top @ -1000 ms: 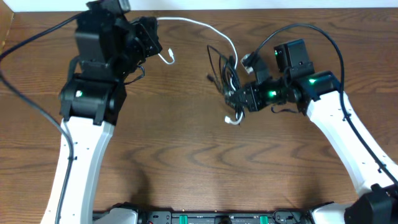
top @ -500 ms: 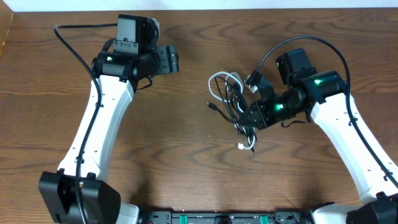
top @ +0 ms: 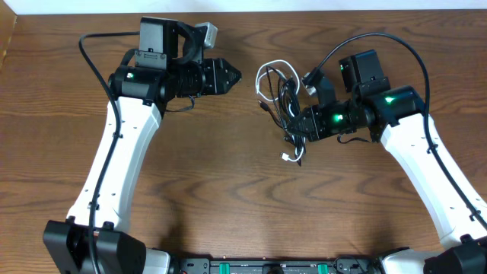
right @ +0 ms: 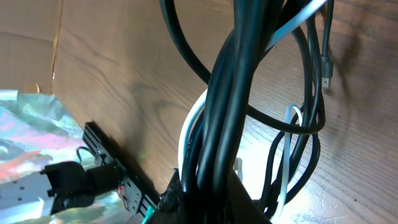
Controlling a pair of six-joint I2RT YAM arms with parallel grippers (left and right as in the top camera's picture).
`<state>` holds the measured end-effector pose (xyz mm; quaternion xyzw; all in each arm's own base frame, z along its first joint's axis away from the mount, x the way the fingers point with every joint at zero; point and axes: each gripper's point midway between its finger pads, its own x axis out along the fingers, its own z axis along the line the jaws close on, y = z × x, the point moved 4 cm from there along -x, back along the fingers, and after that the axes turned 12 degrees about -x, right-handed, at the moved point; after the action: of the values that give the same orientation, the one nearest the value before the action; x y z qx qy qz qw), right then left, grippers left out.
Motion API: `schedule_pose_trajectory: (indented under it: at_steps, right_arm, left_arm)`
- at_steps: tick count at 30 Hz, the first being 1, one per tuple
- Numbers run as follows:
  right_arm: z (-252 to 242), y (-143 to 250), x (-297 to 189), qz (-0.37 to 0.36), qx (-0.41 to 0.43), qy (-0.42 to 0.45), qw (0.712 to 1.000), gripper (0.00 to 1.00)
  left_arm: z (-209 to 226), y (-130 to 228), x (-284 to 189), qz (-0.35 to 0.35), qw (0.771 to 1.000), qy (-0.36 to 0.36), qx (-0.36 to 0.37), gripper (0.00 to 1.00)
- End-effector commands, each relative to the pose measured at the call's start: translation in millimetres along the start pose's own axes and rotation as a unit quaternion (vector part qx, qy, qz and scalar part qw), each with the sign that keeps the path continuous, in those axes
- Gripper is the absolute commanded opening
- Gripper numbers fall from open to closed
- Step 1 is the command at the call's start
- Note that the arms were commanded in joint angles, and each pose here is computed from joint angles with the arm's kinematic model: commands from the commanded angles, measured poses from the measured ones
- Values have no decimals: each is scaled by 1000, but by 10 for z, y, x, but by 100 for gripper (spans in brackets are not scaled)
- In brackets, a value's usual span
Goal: Untangle cables
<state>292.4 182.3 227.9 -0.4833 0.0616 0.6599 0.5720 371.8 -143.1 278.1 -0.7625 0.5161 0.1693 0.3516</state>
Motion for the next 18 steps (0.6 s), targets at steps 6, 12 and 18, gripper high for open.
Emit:
schedule_pose_trajectory:
  at_steps: [6, 12, 18]
  right_arm:
    - [21, -96, -57, -15, 8, -1, 1000, 1]
    - [20, -97, -57, -16, 14, -1, 1000, 1]
    - [21, -102, -57, -17, 18, -1, 1000, 1]
  left_arm:
    - [-279, 240, 137, 33, 996, 15, -79, 41]
    - [-323, 446, 344, 47, 993, -18, -109, 25]
    - [-400, 576, 482, 47, 989, -31, -137, 20]
